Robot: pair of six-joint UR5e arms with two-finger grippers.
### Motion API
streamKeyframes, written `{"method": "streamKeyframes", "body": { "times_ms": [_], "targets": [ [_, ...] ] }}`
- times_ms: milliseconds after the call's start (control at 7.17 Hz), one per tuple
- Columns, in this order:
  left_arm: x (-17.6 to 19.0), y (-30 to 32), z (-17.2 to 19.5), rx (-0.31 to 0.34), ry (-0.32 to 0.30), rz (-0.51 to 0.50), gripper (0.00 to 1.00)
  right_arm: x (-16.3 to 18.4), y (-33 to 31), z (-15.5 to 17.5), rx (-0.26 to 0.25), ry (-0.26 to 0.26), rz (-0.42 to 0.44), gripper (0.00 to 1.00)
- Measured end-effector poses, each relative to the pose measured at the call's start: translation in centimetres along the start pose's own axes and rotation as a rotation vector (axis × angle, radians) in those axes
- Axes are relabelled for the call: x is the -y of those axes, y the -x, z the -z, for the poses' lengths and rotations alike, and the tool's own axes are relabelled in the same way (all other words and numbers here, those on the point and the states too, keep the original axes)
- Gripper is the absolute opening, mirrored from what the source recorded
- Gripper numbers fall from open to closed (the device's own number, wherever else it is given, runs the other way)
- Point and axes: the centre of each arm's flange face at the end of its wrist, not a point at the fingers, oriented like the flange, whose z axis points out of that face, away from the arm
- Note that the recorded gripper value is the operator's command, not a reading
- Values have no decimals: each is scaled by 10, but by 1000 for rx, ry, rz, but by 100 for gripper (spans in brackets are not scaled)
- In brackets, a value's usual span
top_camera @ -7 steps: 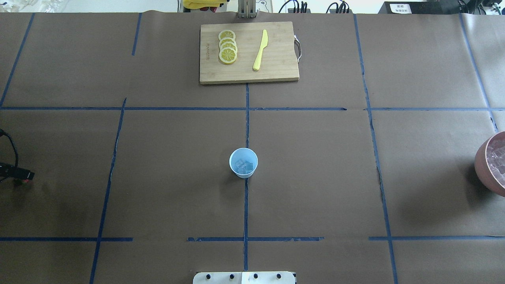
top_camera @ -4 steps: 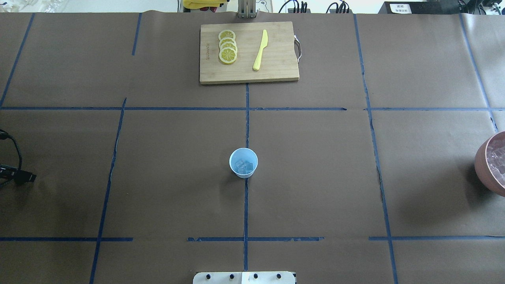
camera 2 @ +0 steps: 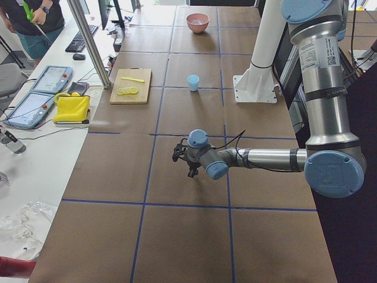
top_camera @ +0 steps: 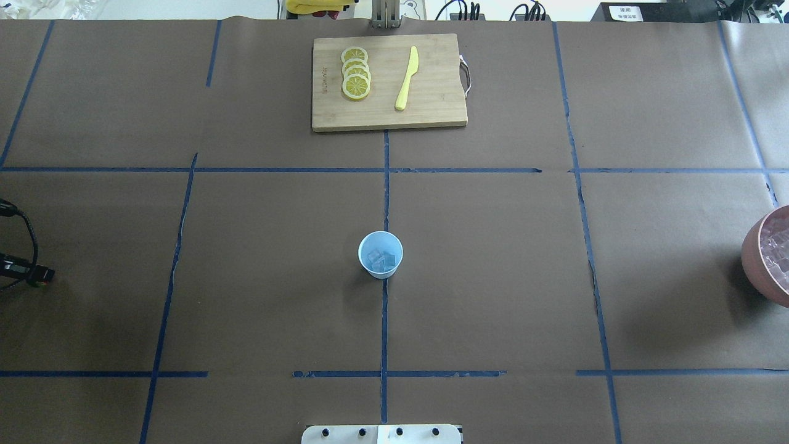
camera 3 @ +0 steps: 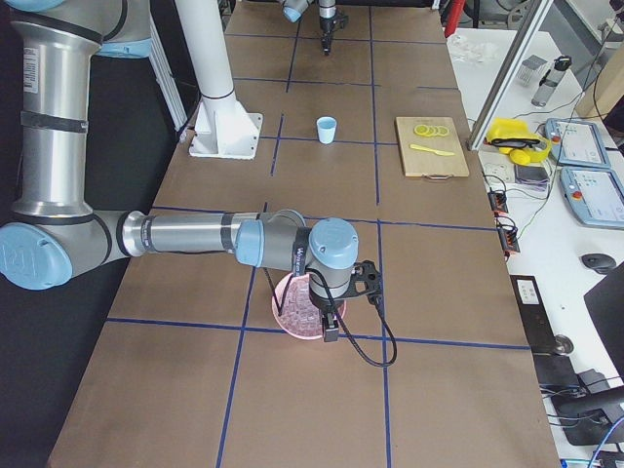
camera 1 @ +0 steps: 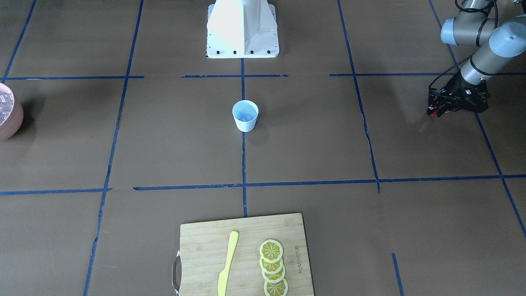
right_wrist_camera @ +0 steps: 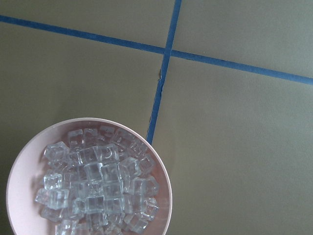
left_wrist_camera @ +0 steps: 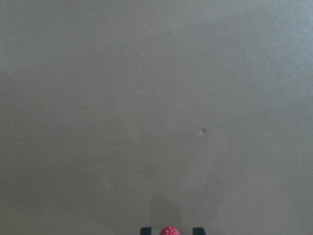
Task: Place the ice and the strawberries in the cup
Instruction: 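Carry the strawberry with the left gripper over the light-blue cup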
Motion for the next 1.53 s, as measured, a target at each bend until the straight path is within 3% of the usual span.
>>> {"method": "streamKeyframes", "body": {
  "times_ms": [279, 557, 976, 1254, 1533],
  "targets": [
    [18, -17, 11, -20, -30, -17, 0, 0, 0, 0, 0, 0, 0, 99],
    [59, -53, 27, -14, -31, -4, 0, 0, 0, 0, 0, -1, 1, 99],
    [136, -156, 87, 23, 5, 51, 0, 0, 1, 1, 0, -1, 1, 99],
    [191, -238, 130, 38, 17, 147, 0, 0, 1, 1, 0, -1, 1, 99],
    [218, -328, 155, 53, 16, 283, 0, 1, 1, 1, 0, -2, 2, 99]
  ]
}}
